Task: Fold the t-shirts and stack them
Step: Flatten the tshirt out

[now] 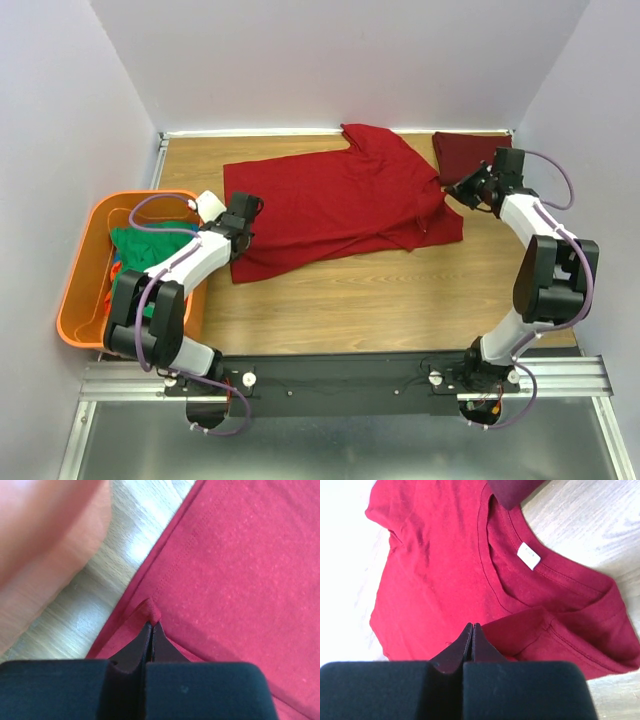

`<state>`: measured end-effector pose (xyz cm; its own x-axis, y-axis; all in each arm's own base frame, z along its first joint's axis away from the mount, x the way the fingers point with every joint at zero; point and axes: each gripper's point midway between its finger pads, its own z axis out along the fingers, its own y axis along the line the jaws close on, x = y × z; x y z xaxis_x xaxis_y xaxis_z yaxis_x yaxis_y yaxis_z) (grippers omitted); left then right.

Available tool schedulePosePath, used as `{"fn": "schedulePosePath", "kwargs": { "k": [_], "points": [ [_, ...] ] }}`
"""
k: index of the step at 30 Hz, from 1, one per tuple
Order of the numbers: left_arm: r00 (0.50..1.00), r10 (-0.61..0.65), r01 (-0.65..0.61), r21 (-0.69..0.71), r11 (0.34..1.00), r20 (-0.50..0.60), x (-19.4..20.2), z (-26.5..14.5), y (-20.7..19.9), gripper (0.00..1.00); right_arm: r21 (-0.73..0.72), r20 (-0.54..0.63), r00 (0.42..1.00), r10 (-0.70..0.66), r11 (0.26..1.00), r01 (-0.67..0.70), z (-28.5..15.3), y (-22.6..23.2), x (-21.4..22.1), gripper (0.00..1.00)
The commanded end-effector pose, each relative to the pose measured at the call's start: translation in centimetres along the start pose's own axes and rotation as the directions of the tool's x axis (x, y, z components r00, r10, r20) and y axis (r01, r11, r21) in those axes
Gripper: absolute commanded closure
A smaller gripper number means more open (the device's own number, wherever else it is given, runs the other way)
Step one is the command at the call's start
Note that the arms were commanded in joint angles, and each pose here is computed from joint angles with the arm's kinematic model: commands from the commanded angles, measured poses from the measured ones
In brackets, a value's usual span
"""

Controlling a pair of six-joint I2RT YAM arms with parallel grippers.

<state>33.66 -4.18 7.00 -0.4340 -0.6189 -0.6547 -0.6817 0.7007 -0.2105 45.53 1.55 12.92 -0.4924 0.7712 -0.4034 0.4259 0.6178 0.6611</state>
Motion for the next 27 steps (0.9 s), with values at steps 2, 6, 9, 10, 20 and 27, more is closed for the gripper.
{"fn": "schedulePosePath", "kwargs": {
  "k": [2,6,9,10,20,27],
  "points": [
    [0.999,-0.016,0.016,0.01,1.0,0.033,-2.0,0.1,-0.4,1.0,-0.073,0.006,1.0,-0.023,0.997,0.023,0.2,2.1,-1.2,0.99],
    [0.998,-0.002,-0.002,0.074,0.997,0.06,-3.5,-1.2,-1.3,1.0,-0.081,0.056,0.998,-0.041,0.996,0.045,-1.7,2.6,-1.8,0.99],
    [0.995,-0.002,-0.012,0.14,0.99,0.102,-5.4,-3.1,-2.2,1.0,-0.112,0.116,0.992,-0.059,0.991,0.072,-3.9,4.1,-2.8,0.99],
    [0.993,-0.007,-0.011,0.154,0.988,0.114,-6.0,-3.6,-2.5,1.0,-0.128,0.131,0.989,-0.064,0.988,0.081,-4.6,4.8,-3.1,0.99],
    [0.922,-0.156,0.015,0.369,0.929,0.355,-18.4,-16.6,-3.8,1.0,-0.269,0.45,0.889,-0.083,0.937,0.223,-18.2,13.4,-8.8,0.99],
    [0.789,-0.358,-0.032,0.615,0.788,0.499,-27.4,-31.6,-3.1,1.0,-0.306,0.704,0.71,-0.027,0.89,0.337,-33.4,18.1,-11.3,0.99]
  ]
}}
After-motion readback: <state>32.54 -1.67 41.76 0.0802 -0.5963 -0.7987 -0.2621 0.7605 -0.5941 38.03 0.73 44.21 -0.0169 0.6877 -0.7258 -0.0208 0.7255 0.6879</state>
